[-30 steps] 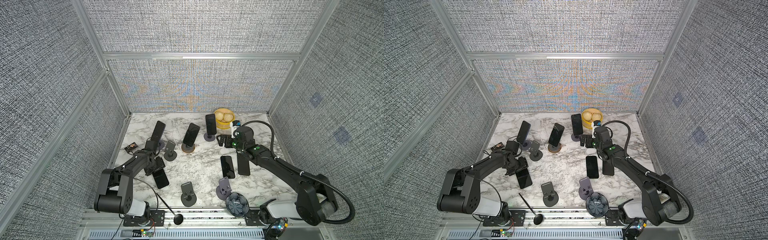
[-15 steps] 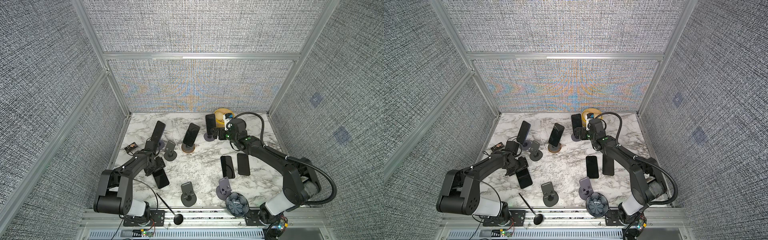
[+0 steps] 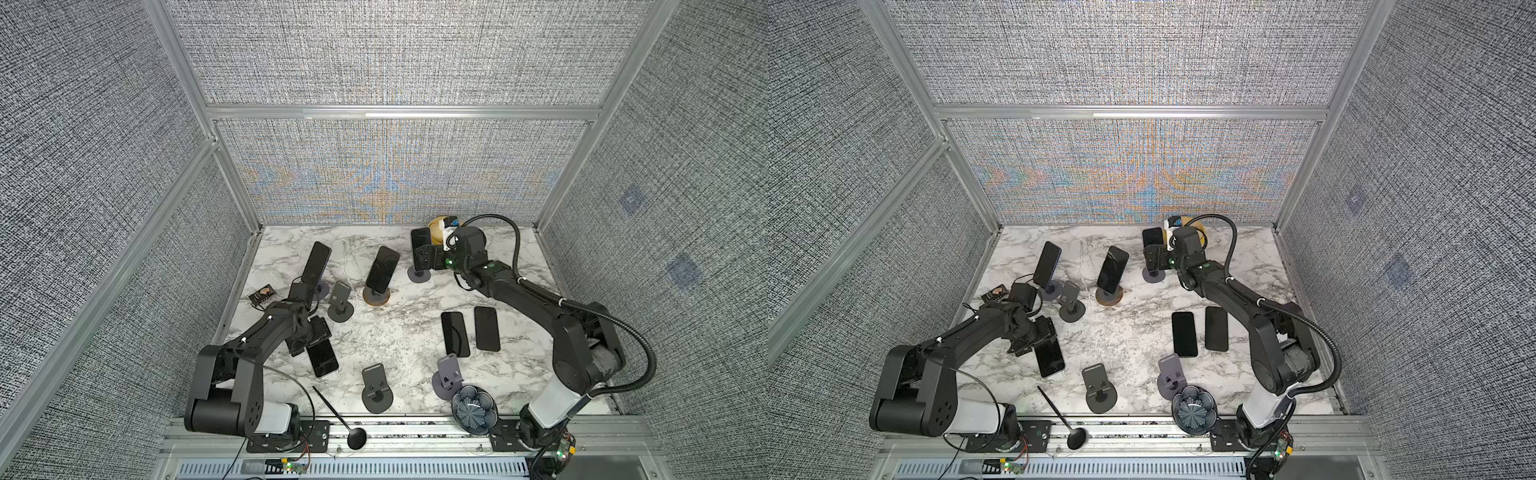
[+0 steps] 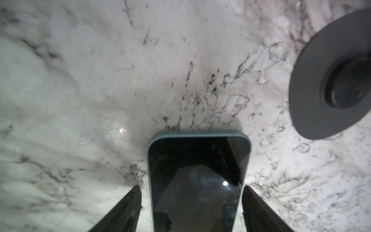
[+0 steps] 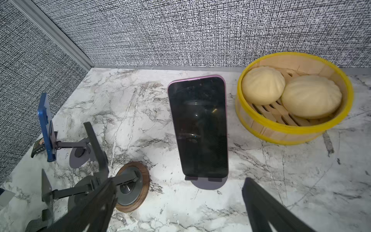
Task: Remove the phone from the phone stand
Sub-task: Place the phone at the bottom-left of the table, then remove the phone from the phone stand.
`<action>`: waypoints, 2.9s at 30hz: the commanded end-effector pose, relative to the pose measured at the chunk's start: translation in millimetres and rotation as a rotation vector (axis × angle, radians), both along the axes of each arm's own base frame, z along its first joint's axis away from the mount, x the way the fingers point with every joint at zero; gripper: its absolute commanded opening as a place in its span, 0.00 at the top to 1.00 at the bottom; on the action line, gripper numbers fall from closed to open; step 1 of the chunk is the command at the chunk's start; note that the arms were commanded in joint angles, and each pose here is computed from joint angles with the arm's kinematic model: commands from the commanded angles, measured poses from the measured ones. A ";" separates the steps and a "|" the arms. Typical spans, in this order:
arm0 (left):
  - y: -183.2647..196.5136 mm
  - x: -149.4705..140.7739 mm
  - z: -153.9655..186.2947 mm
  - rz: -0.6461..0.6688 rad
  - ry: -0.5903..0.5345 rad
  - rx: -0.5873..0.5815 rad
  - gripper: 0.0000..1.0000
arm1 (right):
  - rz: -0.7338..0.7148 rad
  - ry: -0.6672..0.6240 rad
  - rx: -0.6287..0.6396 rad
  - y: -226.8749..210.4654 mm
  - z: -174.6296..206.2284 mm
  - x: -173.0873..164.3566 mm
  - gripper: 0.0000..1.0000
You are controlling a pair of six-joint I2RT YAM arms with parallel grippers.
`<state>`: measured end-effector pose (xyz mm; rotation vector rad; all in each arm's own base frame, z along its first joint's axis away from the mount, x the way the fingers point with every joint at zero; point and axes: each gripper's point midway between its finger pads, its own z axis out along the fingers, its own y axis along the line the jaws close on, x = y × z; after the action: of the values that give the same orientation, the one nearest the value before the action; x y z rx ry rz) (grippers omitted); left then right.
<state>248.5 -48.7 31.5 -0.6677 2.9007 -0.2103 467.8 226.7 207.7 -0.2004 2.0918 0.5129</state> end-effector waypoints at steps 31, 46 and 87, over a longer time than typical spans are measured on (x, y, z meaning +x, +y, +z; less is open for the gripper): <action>37.2 45.0 109.6 -0.032 -0.923 0.221 0.01 | 0.048 0.128 -0.229 19.4 -30.6 81.7 0.02; 31.3 50.8 114.9 -0.047 -1.015 0.197 0.01 | 0.024 0.152 -0.284 26.4 -46.1 101.8 0.13; 39.6 50.3 86.8 0.048 -0.980 0.185 0.00 | -0.012 0.206 -0.223 -22.1 15.0 4.3 0.29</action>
<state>296.3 -10.2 111.4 -0.4160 1.9605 -0.1862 486.5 202.8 223.4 -0.2894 2.3280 0.2523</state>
